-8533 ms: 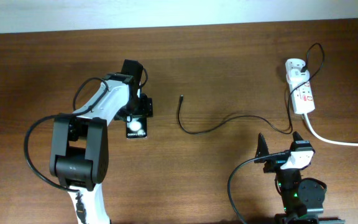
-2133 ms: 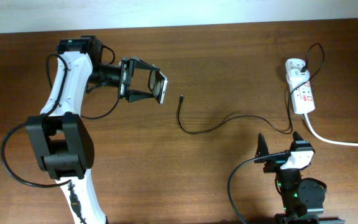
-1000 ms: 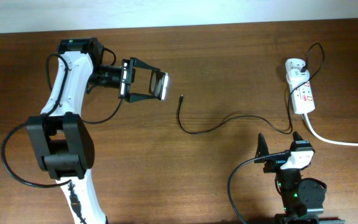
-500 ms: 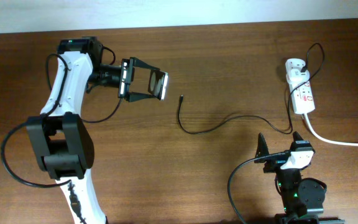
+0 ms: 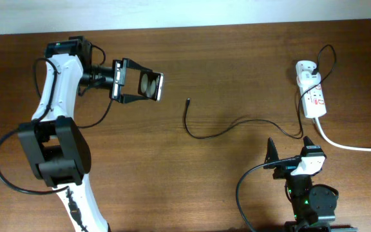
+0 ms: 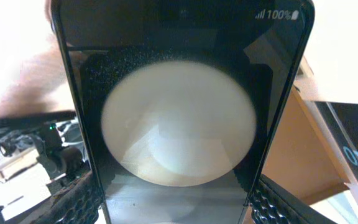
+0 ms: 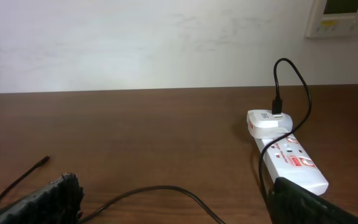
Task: Plug charger to phone and switch on socket
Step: 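Hold the phone raised in the left gripper, bottom edge facing right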
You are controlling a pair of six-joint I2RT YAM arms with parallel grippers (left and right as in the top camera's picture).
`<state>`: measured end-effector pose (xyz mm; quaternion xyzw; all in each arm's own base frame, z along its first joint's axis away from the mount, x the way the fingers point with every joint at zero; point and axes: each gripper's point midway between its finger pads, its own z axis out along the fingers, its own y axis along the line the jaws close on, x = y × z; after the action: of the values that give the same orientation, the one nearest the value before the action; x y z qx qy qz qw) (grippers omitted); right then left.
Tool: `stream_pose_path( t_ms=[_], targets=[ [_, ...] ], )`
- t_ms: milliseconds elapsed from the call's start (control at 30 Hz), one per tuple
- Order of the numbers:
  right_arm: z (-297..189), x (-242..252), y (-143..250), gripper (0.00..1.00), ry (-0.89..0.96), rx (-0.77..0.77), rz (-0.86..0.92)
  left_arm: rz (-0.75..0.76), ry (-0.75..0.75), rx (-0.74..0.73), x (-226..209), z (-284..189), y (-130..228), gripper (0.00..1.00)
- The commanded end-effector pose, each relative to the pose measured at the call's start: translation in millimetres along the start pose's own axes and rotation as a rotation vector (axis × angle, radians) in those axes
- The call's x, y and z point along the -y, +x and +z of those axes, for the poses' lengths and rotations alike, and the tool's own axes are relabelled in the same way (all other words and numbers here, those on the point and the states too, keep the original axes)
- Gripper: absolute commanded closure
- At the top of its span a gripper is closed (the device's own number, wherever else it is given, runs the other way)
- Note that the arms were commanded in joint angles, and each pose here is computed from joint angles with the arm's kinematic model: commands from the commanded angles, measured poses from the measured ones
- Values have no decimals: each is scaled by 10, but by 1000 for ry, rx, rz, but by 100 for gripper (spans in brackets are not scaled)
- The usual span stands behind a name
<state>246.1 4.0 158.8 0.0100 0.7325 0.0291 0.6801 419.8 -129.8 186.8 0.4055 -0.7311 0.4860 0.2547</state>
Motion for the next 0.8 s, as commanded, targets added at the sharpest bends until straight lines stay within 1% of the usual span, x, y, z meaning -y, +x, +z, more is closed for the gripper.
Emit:
stream_pose_path(
  t_ms=[0, 233, 367, 500, 633, 767],
  targets=[
    [1, -18, 21, 1, -8, -1, 6, -7, 4, 10, 40, -12, -24, 92],
    [1, -18, 21, 1, -8, -1, 6, -39, -8, 0, -11, 46, -146, 92],
    [1, -18, 21, 1, -8, -1, 6, -94, -28, -17, -108, 147, -335, 92],
    [1, -18, 21, 1, -8, -1, 6, -96, -18, -50, -94, 175, -268, 92],
    [1, -18, 21, 1, -8, -1, 6, -128, -42, -70, -162, 186, -185, 90],
    [1, -18, 21, 1, -8, -1, 6, -114, -38, -105, -178, 185, -93, 90]
  ],
)
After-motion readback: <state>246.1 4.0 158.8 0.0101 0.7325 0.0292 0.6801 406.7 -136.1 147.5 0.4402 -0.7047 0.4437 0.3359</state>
